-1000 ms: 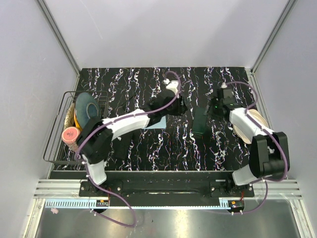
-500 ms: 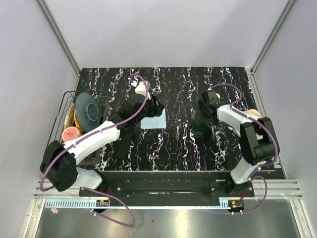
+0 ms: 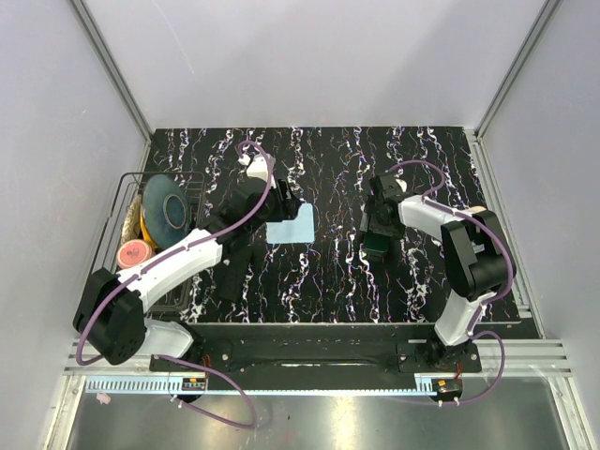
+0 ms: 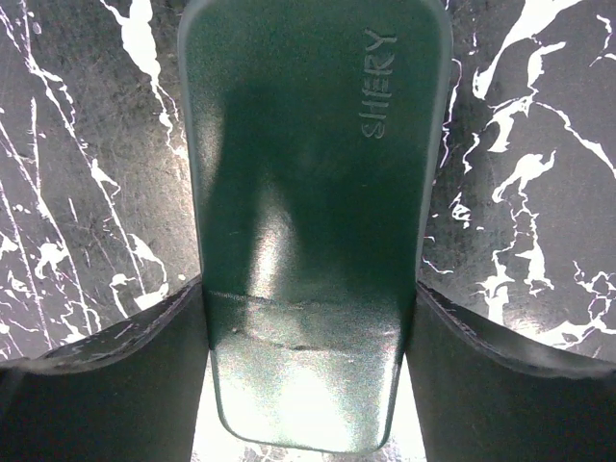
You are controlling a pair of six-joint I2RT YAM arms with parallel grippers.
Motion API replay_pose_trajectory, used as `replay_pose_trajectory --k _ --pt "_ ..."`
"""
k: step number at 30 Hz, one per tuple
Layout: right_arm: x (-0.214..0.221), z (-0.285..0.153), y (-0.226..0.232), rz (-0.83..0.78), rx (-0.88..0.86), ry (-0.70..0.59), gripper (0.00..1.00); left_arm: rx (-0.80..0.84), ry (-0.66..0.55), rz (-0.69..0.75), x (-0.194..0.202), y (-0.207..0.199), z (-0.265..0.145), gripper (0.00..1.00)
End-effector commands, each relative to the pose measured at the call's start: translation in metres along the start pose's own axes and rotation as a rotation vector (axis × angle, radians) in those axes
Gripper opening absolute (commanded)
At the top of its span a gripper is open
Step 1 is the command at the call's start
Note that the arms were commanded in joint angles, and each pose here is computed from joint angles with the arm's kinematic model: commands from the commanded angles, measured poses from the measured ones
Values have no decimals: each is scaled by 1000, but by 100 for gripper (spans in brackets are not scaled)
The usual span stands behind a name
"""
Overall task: Organize the sunglasses
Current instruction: Move the case with the sunglasses to the center of the board.
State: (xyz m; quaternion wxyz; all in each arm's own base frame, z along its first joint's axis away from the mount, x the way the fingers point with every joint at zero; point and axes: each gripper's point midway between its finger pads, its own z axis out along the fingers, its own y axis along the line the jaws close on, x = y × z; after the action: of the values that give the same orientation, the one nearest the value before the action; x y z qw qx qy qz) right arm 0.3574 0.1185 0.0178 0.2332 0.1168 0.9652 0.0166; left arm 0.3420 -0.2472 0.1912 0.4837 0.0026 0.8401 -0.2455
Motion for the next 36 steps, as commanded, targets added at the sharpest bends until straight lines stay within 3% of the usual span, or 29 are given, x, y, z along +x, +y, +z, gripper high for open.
replay_pose_trajectory --k 1,12,20,22,24,26,29,34,36 --pt "-20 3 -9 -6 82 -57 50 25 -36 -15 -12 -4 -5 60" --pt "-146 29 -75 -47 117 -186 46 -32 -10 -25 -15 14 -15 61" --pt "-176 80 -92 -219 100 -115 49 -69 -8 -35 -25 27 -25 61" --pt "-183 80 -93 -211 95 -121 57 -75 -15 -40 -27 30 -27 62" --pt "-188 72 -89 -188 64 -134 71 -78 -15 -44 -27 32 -29 62" --pt "-196 60 -83 -178 35 -160 98 -85 -13 -48 -27 35 -31 62" --pt "-210 37 -70 -163 -21 -209 100 -130 -9 -69 -24 44 -32 68" --pt "-234 -14 -58 -107 -78 -305 100 -256 -2 -75 -19 71 -43 99" --pt "-236 -27 -58 -82 -81 -324 100 -298 -6 -63 -19 80 -47 99"
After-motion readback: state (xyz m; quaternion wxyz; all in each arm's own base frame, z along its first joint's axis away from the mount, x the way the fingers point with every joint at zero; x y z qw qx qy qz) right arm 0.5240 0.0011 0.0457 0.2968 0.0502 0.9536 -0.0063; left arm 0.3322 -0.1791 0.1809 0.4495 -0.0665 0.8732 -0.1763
